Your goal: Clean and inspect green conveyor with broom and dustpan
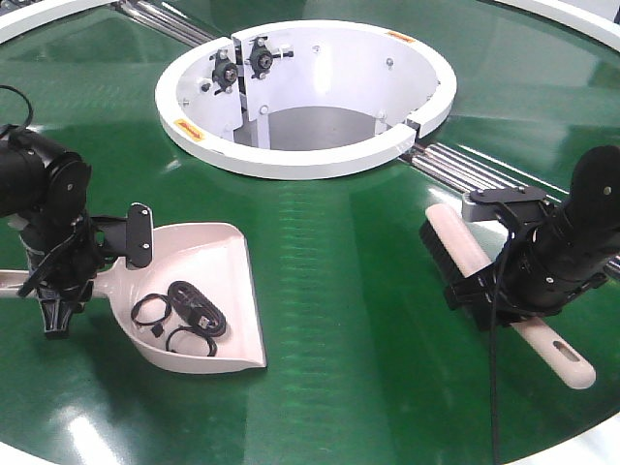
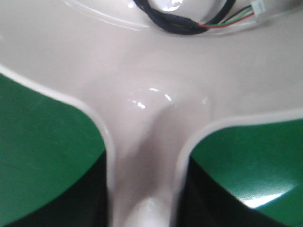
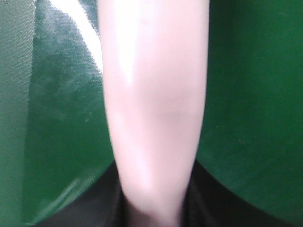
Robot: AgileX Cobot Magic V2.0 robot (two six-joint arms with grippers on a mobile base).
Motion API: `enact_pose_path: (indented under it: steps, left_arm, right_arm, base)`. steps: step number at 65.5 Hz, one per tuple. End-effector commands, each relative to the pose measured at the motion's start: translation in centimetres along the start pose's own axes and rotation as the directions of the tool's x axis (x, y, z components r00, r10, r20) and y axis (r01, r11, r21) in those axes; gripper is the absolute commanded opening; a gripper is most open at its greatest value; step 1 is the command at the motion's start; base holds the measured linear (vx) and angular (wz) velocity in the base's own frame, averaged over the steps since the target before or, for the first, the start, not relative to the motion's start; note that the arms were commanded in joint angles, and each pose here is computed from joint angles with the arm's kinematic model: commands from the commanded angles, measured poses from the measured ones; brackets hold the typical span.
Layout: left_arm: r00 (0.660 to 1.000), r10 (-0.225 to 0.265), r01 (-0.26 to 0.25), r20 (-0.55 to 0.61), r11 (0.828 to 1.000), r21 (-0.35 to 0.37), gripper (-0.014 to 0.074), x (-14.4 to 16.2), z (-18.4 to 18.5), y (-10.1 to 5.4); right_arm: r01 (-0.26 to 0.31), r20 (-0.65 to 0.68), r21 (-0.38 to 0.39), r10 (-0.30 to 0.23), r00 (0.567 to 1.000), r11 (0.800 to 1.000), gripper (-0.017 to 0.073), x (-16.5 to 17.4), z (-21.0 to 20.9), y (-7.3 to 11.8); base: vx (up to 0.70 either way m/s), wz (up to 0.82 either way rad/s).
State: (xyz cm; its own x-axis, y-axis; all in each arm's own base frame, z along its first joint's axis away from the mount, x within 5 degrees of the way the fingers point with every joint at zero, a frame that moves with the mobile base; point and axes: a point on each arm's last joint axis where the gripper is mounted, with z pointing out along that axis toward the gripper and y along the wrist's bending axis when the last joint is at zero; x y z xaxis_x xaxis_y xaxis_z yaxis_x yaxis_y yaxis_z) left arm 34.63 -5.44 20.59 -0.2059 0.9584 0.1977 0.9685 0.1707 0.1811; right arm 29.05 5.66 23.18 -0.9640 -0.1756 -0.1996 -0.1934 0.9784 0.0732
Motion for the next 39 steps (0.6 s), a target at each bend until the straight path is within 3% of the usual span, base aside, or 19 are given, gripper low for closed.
enact_pose_path:
  steps: [1,12,28,39]
  left_arm:
    - [0.997,-0.046,0.049,0.054,0.997,-0.054,0.0008,0.22,-2.27,0.37]
    - [0.995,-0.059,0.061,0.077,0.998,-0.034,0.0110,-0.10,-2.02,0.29]
    - [0.996,-0.060,0.061,0.069,0.998,-0.020,0.0414,-0.06,-1.95,0.16]
    - [0.994,-0.068,0.070,0.083,0.997,-0.023,0.0552,-0.14,-2.06,0.17]
  right_arm:
    - [0.012,0.090,0.004,-0.012,0.996,1.000,-0.0001,-0.48,-1.84,-0.01]
    - [0.012,0.089,0.003,-0.012,0.996,1.000,-0.0001,-0.46,-1.84,-0.01]
    - [0.012,0.076,0.002,-0.012,0.997,1.000,-0.0001,-0.35,-1.83,0.00]
    - [0.011,0.066,0.001,-0.011,0.998,1.000,0.0001,-0.38,-1.57,-0.01]
  base:
    - [0.00,0.00]
    - [0.00,0.00]
    - [0.00,0.00]
    - [0.00,0.00]
